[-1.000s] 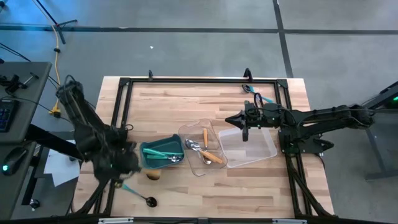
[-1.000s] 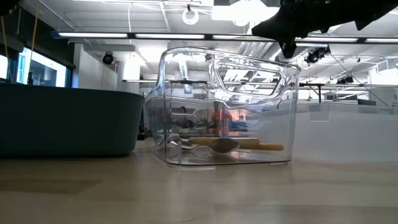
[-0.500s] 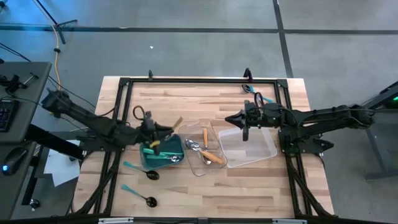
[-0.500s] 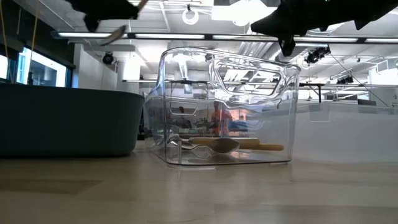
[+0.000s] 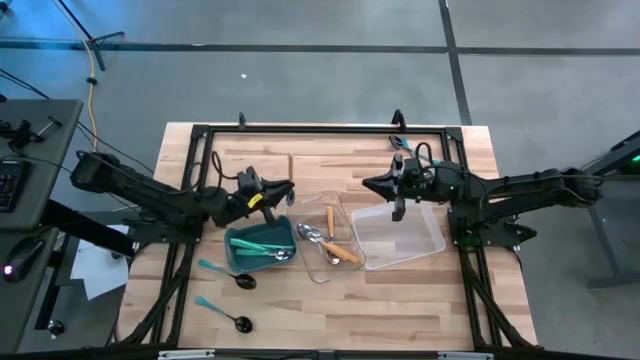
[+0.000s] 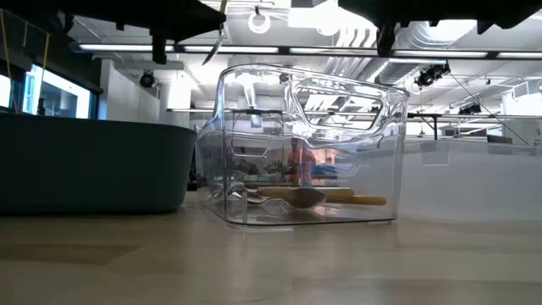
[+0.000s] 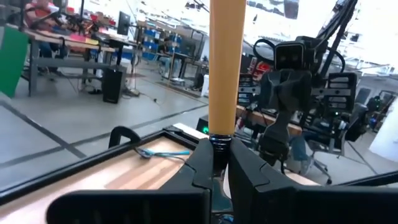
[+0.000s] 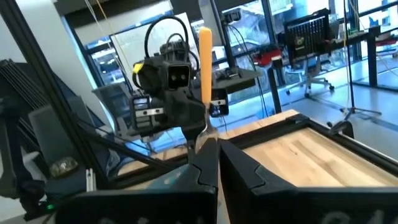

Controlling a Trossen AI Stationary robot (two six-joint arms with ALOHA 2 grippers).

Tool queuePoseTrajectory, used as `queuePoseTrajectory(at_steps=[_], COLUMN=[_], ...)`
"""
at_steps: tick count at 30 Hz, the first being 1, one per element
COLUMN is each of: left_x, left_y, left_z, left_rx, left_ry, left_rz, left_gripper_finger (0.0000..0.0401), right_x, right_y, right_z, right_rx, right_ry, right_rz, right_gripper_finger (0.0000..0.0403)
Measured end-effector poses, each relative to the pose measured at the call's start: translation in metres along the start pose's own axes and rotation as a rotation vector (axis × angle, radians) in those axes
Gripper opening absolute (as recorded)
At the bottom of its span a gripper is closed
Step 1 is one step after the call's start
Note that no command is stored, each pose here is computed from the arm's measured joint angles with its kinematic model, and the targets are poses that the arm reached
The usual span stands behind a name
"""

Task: Sort silverware by color (type)
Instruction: Put the orange spoon into the transparent bin

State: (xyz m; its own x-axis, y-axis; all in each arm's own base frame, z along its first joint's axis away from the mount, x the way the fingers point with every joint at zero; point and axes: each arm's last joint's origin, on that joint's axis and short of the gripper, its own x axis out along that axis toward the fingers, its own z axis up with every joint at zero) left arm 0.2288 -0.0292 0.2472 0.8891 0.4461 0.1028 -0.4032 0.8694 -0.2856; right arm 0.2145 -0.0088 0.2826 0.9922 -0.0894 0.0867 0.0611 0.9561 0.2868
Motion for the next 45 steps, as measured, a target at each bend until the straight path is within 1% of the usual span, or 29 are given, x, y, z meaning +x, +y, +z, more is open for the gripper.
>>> queuePoseTrajectory(at_steps=[5,8,11,14,18,32,45], left_x=[0.0063,0.0078,0.0083,0.0083,0.0082,0.0081,0.0115], left_y=[-0.0033,-0.0042,-0.0034,-0.0042,-0.005,-0.0049,0.0005], left_z=[0.0024,0.0049,0.0045,0.0046,0.0043,0.004,0.0051], left_rx=[0.028,0.023,0.026,0.024,0.001,0.0,0.004], left_ry=[0.001,-0.002,0.003,0.005,0.013,0.014,0.007], left_rz=[-0.027,-0.059,-0.06,-0.084,-0.112,-0.111,-0.083], left_gripper_finger=[0.0008,0.0008,0.0008,0.0008,0.0008,0.0008,0.0008], right_x=[0.0,0.0,0.0,0.0,0.0,0.0,0.0], right_y=[0.0002,0.0003,0.0002,0.0002,0.0002,0.0002,0.0], right_z=[0.0006,0.0007,0.0007,0.0006,0.0006,0.0006,-0.0002], right_rx=[0.0,0.0,0.001,0.003,0.003,0.003,0.001], right_ry=[-0.007,-0.007,-0.007,-0.006,-0.006,-0.006,0.002], right_rz=[0.002,0.002,0.002,0.002,0.002,0.002,-0.001], right_gripper_finger=[0.0,0.0,0.0,0.0,0.0,0.0,0.0])
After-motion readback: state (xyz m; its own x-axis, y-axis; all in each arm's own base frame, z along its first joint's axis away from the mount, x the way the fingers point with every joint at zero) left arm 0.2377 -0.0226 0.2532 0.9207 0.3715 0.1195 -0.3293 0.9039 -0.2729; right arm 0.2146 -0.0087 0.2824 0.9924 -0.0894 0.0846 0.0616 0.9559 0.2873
